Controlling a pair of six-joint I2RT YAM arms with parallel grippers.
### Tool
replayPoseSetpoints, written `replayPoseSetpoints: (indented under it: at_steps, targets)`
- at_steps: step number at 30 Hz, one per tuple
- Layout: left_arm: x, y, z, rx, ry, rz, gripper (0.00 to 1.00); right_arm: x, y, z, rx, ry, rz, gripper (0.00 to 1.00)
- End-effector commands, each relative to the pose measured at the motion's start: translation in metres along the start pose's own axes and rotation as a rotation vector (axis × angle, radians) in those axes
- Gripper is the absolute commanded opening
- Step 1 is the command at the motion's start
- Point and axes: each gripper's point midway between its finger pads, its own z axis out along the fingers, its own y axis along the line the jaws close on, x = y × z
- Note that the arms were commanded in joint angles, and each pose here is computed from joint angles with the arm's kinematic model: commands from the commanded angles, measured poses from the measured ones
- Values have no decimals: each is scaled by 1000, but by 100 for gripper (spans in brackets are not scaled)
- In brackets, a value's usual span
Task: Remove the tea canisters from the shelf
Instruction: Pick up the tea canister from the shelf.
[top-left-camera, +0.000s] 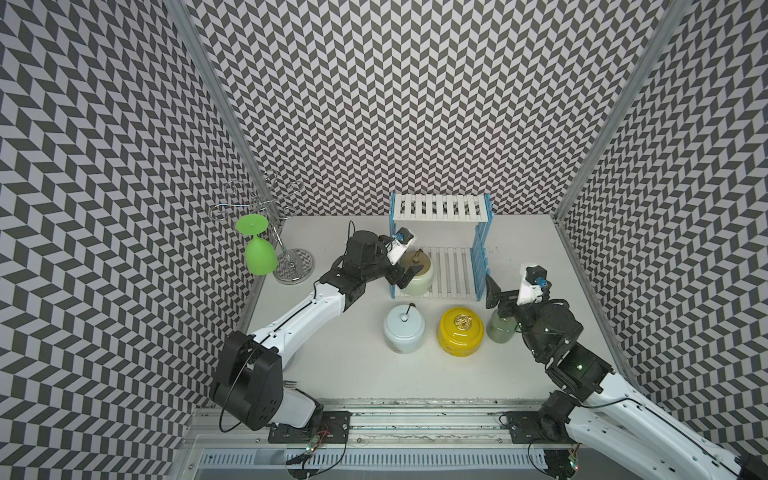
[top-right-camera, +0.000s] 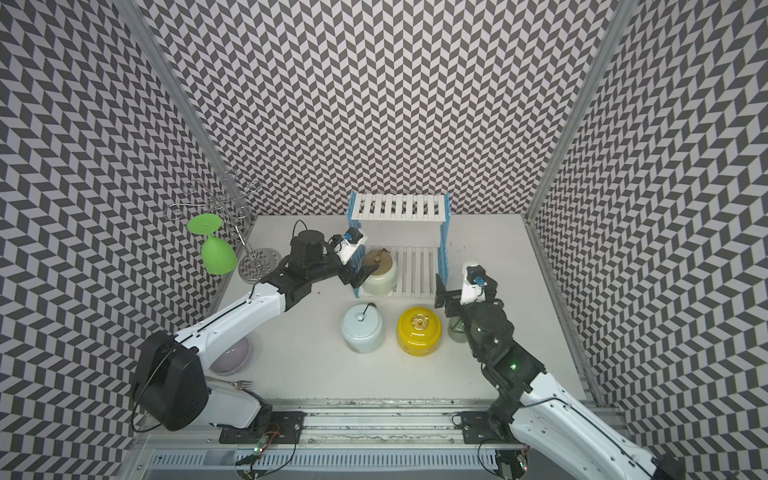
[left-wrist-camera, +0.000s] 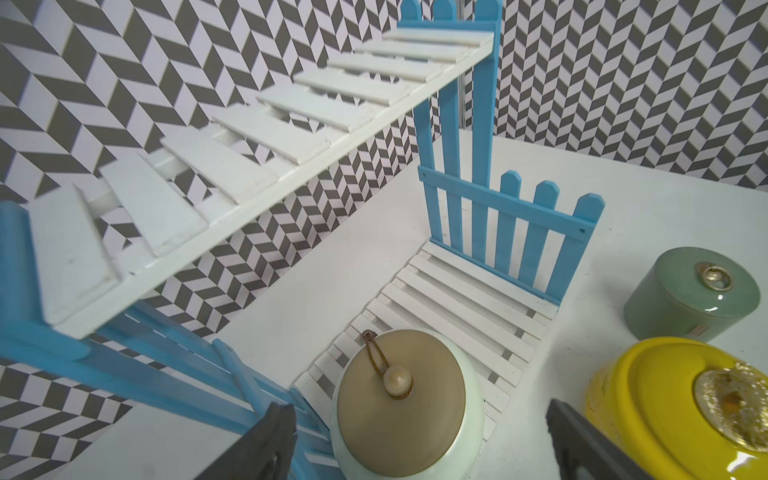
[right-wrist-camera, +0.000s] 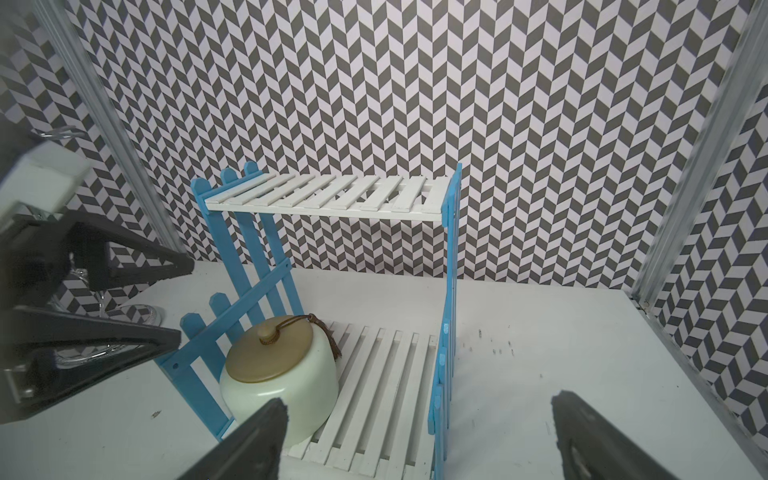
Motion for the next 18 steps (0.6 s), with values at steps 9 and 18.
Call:
replayPoseSetpoints:
  at_steps: [9, 18]
  targets:
    - [-1, 9, 35, -64, 28, -50, 94, -10, -22, -7, 64, -69, 9, 99]
    - [26, 17, 61, -129, 138, -129, 76, -13, -32, -11, 79, -101, 24, 100]
